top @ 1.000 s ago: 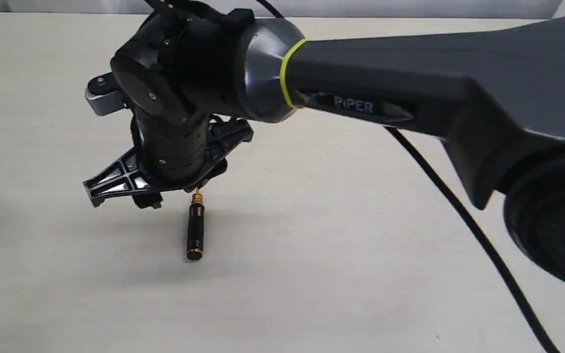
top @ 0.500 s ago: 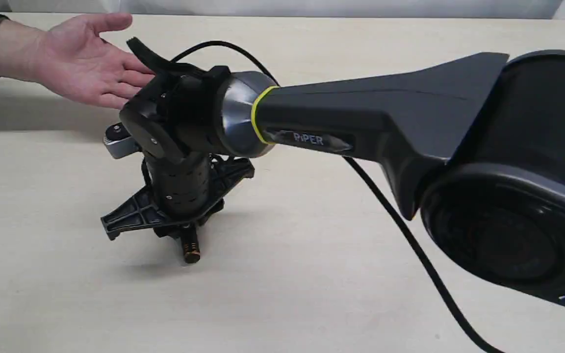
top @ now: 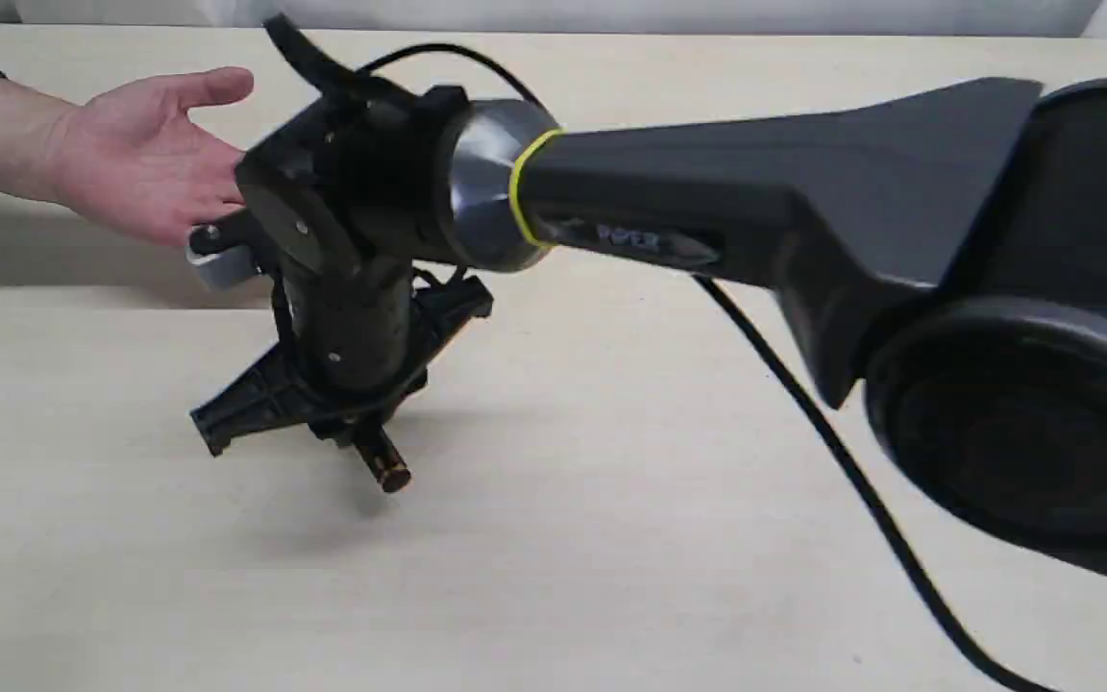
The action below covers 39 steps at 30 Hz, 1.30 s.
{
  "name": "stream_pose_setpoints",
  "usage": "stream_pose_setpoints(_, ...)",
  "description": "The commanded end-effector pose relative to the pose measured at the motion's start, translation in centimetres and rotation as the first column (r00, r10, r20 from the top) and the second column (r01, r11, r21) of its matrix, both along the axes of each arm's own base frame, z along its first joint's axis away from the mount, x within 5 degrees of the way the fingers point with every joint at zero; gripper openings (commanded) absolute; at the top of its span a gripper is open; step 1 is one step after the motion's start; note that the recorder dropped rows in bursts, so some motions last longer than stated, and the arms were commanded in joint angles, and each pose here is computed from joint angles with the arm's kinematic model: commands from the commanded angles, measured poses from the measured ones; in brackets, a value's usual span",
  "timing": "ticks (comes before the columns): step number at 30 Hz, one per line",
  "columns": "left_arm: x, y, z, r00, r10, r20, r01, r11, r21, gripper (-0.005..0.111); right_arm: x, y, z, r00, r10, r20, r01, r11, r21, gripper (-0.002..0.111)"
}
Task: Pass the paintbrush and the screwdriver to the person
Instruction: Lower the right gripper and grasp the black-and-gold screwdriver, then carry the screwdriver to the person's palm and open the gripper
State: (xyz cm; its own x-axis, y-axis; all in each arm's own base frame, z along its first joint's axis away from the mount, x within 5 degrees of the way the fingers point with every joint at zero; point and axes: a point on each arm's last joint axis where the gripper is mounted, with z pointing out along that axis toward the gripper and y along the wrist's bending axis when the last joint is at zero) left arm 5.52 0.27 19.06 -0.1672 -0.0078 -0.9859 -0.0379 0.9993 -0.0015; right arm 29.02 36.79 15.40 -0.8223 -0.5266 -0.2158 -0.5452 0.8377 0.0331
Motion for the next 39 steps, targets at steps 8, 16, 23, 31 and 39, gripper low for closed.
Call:
stream_pose_setpoints(8, 0.0, -0.1, 0.0, 1.0, -0.009, 0.007, 0.009, 1.0, -0.003, 0.0, -1.8, -2.0, 14.7, 0.978, 0.03, 0.206, -0.084, 0.962, 0.259, 0.004)
stream_pose_setpoints(16, 0.0, -0.1, 0.0, 1.0, -0.009, 0.007, 0.009, 1.0, -0.003, 0.0, -2.0, -2.1, 19.8, 0.902, 0.019, 0.43, -0.221, 0.878, 0.424, 0.004)
stream_pose_setpoints(23, 0.0, -0.1, 0.0, 1.0, -0.009, 0.006, 0.009, 1.0, -0.006, 0.0, 0.1, -0.3, 16.4, 0.878, 0.03, 0.478, -0.251, 0.878, 0.407, 0.004)
stream_pose_setpoints(31, 0.0, -0.1, 0.0, 1.0, -0.009, 0.006, 0.009, 1.0, -0.006, 0.0, 2.4, 2.2, 9.3, 0.88, 0.064, 0.471, -0.265, 0.888, 0.375, 0.005)
stream_pose_setpoints(39, 0.0, -0.1, 0.0, 1.0, -0.009, 0.006, 0.009, 1.0, -0.006, 0.0, 2.4, 2.3, 9.0, 0.891, 0.057, 0.451, -0.251, 0.889, 0.383, 0.006)
